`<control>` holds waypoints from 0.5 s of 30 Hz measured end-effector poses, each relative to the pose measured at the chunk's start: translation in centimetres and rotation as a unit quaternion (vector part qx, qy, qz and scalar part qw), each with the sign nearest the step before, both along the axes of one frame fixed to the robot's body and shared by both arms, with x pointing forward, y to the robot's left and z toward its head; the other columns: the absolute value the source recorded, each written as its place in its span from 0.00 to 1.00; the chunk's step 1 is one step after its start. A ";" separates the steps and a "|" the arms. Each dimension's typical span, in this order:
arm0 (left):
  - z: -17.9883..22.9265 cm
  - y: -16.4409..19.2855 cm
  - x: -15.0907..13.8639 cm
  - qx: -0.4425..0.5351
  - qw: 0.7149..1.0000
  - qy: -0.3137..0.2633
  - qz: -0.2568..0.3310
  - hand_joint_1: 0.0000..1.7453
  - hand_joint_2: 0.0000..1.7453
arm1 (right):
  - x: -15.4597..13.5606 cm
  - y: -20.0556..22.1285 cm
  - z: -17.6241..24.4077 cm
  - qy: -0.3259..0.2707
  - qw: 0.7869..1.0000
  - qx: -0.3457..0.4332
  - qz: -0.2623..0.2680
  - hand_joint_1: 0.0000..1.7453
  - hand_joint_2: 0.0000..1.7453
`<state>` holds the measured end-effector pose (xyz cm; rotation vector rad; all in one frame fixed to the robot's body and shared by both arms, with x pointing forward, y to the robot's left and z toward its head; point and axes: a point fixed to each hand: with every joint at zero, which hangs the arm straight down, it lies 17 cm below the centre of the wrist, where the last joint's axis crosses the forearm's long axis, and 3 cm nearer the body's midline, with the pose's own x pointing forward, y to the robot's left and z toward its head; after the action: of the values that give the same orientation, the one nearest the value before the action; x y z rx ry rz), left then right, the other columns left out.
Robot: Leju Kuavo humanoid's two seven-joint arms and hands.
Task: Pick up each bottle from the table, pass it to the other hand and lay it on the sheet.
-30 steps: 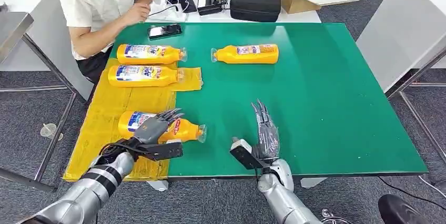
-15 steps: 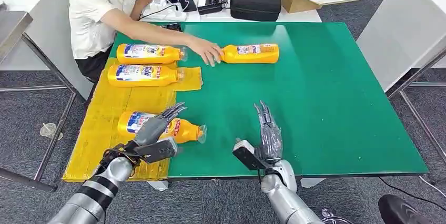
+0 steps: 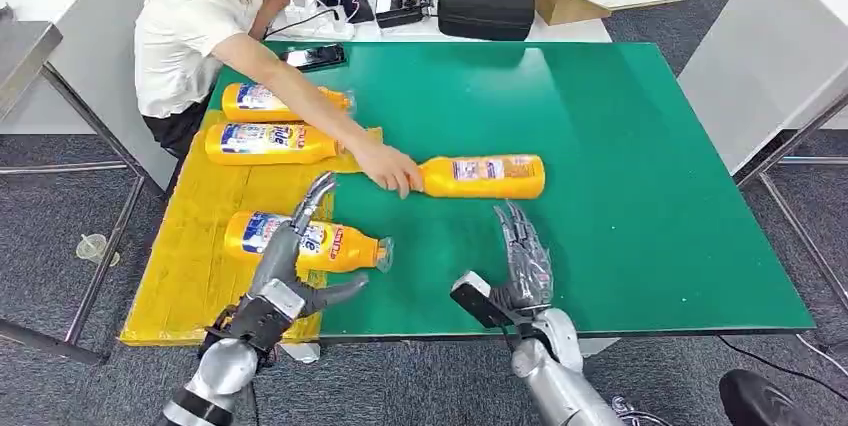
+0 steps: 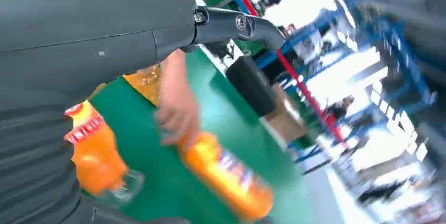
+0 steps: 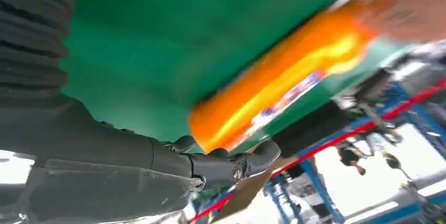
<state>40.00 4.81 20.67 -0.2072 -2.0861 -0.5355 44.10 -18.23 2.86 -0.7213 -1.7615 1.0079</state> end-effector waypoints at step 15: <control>0.1 0.1 -0.9 -0.028 0.999 0.014 0.024 0.00 1.00 | 2.3 -6.4 -0.9 0.026 0.987 -0.161 0.009 0.00 1.00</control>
<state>39.08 4.95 20.80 -0.1946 -2.0743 -0.4427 46.40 -24.66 2.00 -0.8710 -1.5808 1.3295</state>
